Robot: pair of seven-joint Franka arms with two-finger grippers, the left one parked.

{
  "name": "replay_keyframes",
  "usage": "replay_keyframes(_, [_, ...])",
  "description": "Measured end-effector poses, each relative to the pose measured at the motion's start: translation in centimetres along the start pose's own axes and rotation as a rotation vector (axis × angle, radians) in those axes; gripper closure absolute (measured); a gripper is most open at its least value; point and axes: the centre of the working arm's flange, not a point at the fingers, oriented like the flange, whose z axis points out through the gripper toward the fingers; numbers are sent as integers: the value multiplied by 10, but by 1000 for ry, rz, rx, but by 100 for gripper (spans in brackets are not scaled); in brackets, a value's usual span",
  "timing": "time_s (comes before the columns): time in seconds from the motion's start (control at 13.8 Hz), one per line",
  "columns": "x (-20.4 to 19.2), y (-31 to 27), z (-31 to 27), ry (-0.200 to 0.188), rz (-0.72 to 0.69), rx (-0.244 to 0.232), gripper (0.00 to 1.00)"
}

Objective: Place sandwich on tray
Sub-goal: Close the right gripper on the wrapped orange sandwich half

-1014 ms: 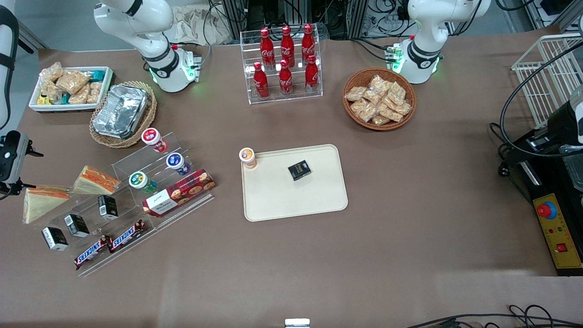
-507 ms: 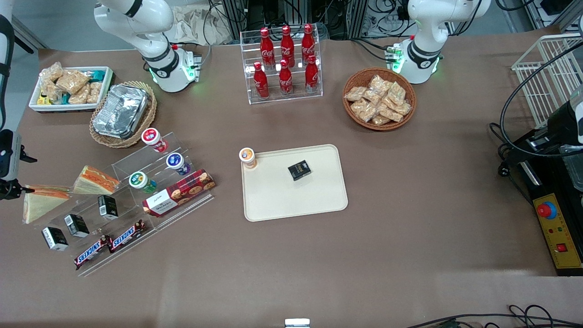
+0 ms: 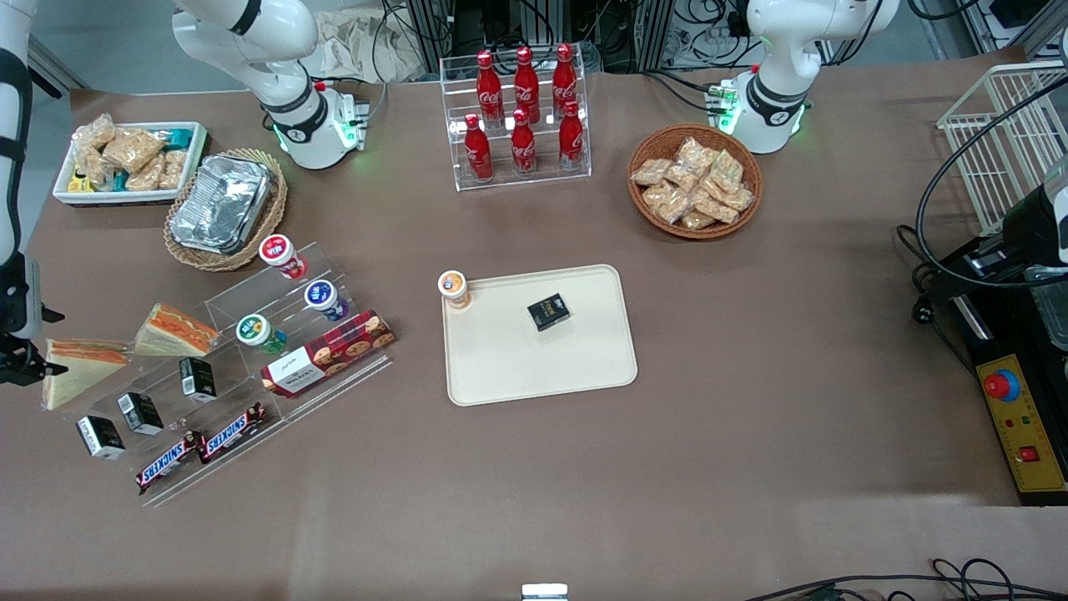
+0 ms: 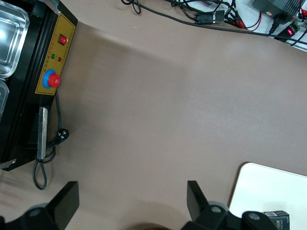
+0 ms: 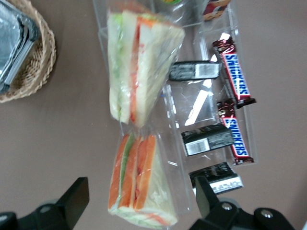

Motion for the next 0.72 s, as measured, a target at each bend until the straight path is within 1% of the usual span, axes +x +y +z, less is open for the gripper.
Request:
replay_keyframes(0.14, [-12,-8,11,6,-14,14,1])
replay_keyframes(0.29, [-20,-13,15,8,-50,18,1])
replay_keyframes(0.43, [-22,-11,20,-3,-91,9,2])
replay_keyframes(0.65, [-26,-1,38,-18,-103,-11,2])
replay_keyframes(0.72, [-28,2,49,-13,-104,-19,7])
